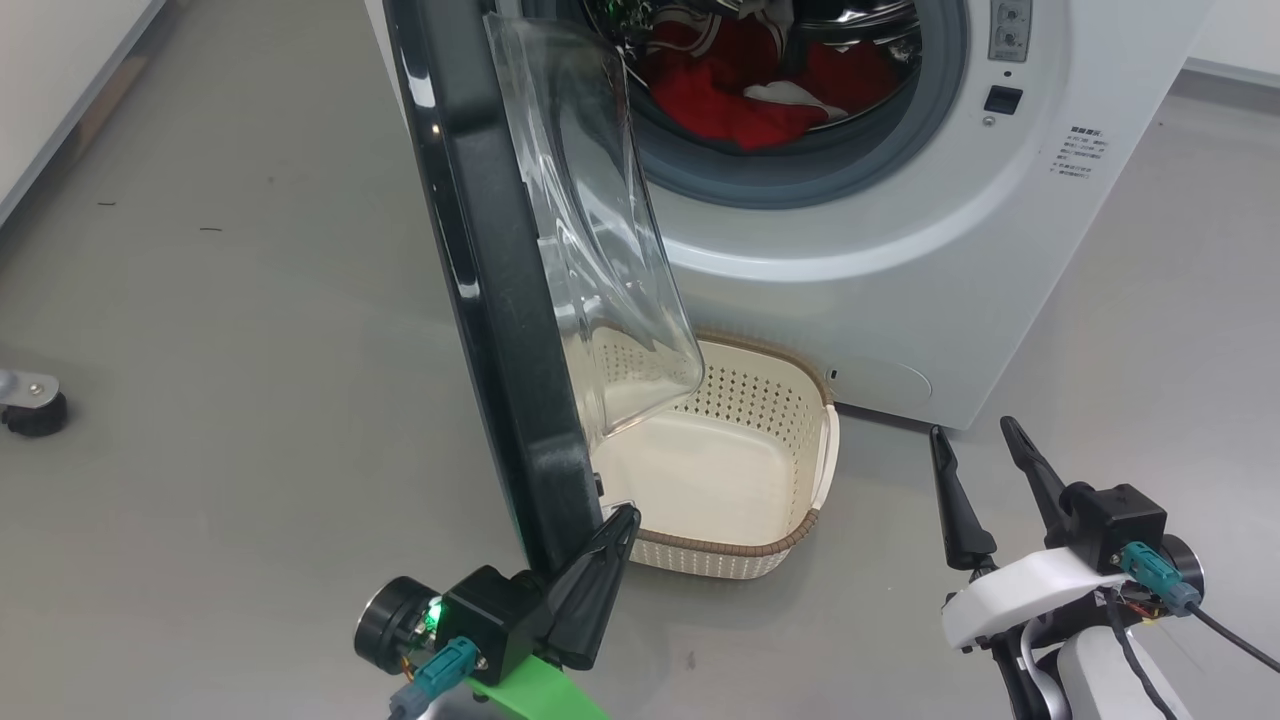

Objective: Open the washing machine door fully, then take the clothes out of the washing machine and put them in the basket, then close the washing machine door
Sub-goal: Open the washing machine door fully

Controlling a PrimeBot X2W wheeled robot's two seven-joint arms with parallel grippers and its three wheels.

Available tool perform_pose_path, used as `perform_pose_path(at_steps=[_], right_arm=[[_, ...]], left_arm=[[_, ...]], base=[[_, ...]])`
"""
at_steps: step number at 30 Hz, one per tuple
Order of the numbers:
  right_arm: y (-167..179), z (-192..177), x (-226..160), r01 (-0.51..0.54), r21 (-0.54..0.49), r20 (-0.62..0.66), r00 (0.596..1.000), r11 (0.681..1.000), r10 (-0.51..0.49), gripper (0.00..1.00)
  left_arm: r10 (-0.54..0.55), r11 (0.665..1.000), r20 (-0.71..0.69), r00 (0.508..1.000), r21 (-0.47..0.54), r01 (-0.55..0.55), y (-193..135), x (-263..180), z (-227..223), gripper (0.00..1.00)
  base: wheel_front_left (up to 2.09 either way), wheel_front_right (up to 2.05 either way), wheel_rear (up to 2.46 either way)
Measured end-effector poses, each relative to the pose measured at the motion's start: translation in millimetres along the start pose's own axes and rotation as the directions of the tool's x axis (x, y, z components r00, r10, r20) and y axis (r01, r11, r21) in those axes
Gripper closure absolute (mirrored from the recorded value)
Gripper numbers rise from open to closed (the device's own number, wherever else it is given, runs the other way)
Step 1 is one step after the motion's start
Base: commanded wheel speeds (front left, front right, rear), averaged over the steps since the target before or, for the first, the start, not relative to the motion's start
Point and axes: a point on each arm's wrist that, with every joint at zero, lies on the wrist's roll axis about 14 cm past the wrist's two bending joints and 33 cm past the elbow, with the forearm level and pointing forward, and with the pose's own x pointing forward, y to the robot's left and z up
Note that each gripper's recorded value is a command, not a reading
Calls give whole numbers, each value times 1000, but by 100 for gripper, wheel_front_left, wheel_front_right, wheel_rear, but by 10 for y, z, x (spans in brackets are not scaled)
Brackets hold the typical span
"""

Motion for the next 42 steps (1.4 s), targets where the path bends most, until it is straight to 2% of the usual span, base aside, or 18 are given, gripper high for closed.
perform_pose_path(at_steps=[22,32,42], right_arm=[[92,-56,69,-30,7,-14,999,1000,30,0],[101,-70,81,-33,9,-17,999,999,33,0],[73,-95,88,-26,14,-22,999,1000,26,0]], left_arm=[[194,981,19,981,-7,-194,494,-140,-3,100],[303,953,35,952,2,-303,839,-268,11,100],[426,903,60,903,26,-428,1281,-450,53,100]], base=[[0,0,0],[0,0,0],[0,0,0]])
